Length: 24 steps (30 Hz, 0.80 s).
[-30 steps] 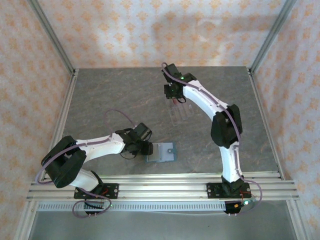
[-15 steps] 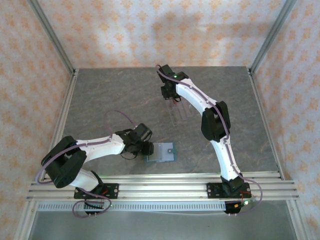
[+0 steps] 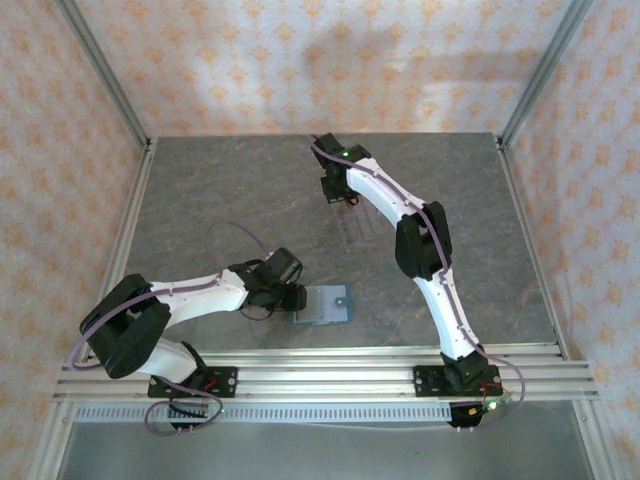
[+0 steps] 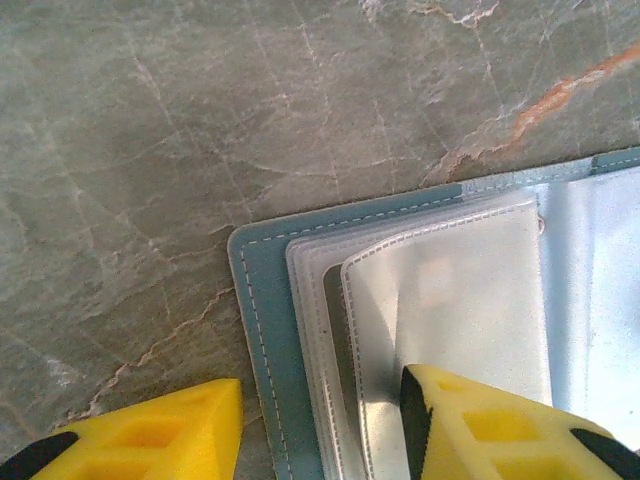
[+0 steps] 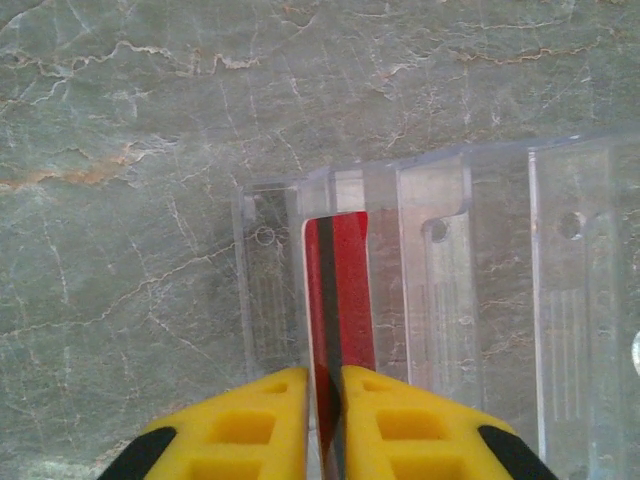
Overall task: Put the credit cards into the card holder
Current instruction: Pick up the credit card from the storage box.
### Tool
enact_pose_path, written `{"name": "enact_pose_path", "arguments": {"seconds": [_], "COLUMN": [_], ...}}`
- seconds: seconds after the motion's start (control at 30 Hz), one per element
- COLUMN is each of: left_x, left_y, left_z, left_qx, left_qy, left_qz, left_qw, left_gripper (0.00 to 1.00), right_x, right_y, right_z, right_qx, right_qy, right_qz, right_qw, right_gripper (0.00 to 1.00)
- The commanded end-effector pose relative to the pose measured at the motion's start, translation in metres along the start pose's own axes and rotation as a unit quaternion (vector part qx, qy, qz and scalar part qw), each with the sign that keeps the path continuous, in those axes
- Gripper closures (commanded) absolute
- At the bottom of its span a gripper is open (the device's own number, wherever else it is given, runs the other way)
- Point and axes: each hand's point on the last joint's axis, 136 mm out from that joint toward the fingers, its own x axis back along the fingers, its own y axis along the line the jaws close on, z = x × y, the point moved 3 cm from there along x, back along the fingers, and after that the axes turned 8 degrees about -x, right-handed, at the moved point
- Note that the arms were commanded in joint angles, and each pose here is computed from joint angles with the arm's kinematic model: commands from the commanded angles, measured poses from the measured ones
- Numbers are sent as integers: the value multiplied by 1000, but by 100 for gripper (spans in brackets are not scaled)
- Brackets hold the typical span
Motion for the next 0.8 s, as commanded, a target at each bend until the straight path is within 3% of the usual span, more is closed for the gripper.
{"name": "enact_pose_path", "arguments": {"seconds": [0.0,0.4,0.77], "left_x": [-2,2,4], "left_y": [11,12,13], "left_z": [12,13,11], "left_qx": [2,3,-6], "left_qy": [13,9,7], "left_qz": [-25,-25,-30], "left_qw": [1000,1000,1000], "left_gripper": [54,55,55], "right_x": [4,18,128], "right_y": [-7,-13,-29], "right_z": [-3,-15,-33], "right_qx": [7,16,-5], "right_qy": [-3,-18,-126], "right_qz": [21,38,36], "right_qw": [1000,999,991], "right_gripper": [86,100,100]}}
